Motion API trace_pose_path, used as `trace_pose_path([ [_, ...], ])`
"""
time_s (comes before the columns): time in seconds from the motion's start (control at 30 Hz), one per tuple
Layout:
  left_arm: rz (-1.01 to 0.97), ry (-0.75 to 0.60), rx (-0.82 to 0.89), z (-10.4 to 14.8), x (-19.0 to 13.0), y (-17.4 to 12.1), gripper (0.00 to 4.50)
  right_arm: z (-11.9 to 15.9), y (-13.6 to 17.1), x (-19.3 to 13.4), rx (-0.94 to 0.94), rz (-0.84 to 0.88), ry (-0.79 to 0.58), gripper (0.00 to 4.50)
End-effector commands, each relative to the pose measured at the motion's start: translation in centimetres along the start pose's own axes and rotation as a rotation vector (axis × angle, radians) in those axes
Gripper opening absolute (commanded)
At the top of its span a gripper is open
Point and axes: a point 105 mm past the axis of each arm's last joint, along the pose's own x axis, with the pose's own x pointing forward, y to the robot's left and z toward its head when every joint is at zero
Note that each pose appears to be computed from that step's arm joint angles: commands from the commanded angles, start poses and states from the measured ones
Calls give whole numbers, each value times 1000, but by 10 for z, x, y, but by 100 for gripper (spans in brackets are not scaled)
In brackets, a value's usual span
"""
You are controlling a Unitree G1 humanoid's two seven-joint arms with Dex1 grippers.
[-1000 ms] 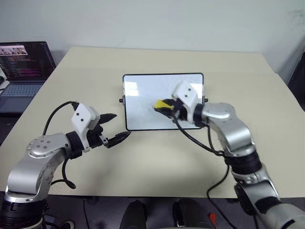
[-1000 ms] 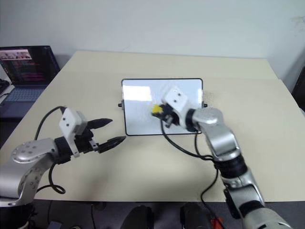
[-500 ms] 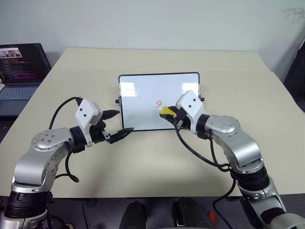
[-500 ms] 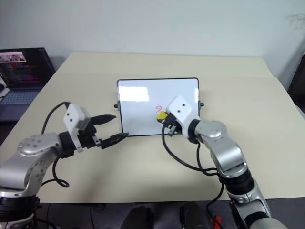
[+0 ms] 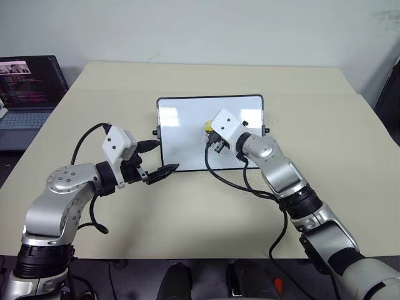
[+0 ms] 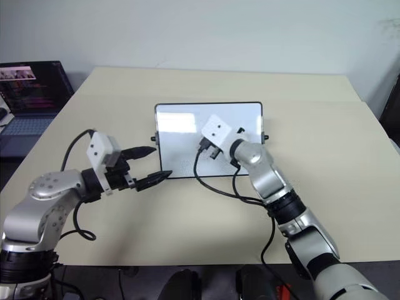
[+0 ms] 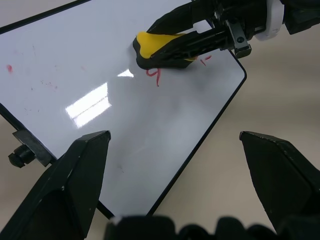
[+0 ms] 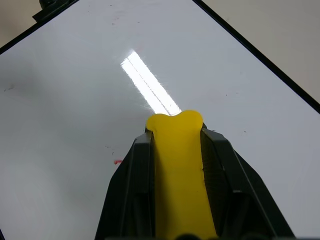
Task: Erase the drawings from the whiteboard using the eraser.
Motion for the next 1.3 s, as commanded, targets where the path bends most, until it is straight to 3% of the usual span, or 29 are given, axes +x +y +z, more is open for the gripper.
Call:
trace_pose_path([
  [0.03,-8,-36,39,12,0,-1,450,-23,27,-6,-75,162,81,96],
  [0.13,-9,-37,39,12,1,-1,450,-26,27,-7,-102,153,92,96],
  [0.37,-12,-35,36,12,1,-2,450,-16,-31,-2,-144,-138,59,96],
  [0.7,-11,-39,30,12,1,-3,450,-42,28,-10,-146,199,154,96],
  [0.77,-10,-39,30,12,1,-2,450,-42,29,-11,-157,204,156,96],
  [0.87,-9,-38,26,11,1,-3,450,-27,-11,-3,-199,-19,110,96],
  [0.97,-11,-38,24,11,1,-4,450,-22,-28,-2,-227,-97,93,96],
  [1.07,-14,-39,21,11,1,-6,450,-25,-21,-1,-207,-52,97,96],
  [1.3,-15,-39,16,11,1,-7,450,-31,28,-6,-184,196,111,96],
])
